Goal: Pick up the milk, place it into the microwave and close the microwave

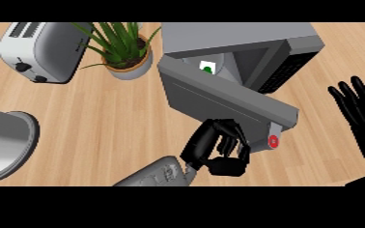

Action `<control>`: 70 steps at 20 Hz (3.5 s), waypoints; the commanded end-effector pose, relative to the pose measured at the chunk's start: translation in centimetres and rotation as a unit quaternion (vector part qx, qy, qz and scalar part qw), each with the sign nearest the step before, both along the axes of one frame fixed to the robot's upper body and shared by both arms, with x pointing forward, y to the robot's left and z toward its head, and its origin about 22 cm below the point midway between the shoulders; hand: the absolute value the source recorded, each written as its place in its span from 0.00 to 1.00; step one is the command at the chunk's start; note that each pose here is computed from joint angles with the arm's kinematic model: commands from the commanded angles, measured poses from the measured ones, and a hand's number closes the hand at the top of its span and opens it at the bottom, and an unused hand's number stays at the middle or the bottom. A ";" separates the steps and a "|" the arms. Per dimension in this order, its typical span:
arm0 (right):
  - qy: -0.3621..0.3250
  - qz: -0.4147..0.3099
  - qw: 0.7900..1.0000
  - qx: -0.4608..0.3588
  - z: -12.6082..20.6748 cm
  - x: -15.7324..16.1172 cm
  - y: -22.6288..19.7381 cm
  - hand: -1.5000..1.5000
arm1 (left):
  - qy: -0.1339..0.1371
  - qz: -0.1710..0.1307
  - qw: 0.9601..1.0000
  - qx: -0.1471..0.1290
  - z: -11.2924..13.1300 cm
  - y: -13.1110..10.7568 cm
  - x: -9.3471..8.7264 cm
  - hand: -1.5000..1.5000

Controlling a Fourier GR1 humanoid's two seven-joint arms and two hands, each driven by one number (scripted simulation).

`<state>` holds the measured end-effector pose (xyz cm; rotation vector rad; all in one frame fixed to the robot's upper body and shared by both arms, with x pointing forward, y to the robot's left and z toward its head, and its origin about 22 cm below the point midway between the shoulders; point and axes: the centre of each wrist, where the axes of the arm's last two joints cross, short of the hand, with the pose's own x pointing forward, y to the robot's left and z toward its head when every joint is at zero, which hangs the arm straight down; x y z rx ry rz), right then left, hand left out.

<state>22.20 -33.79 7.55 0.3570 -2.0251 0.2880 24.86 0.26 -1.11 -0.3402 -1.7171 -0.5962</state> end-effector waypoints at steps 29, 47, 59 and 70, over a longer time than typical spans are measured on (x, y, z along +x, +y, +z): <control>-0.034 0.120 0.992 0.018 7.4 1.9 0.2 0.00 | -0.004 0.164 0.976 -0.144 6.7 0.1 10.1 1.00; -0.044 0.130 0.990 0.019 9.8 2.1 -0.5 0.00 | -0.014 0.179 0.969 -0.168 5.8 0.6 10.6 1.00; -0.040 0.128 0.991 0.015 11.1 2.4 -1.4 0.00 | -0.026 0.179 0.967 -0.177 5.6 0.5 10.6 1.00; -0.042 0.182 0.982 0.018 12.1 2.6 -0.9 0.00 | -0.030 0.177 0.966 -0.188 5.9 0.3 10.7 1.00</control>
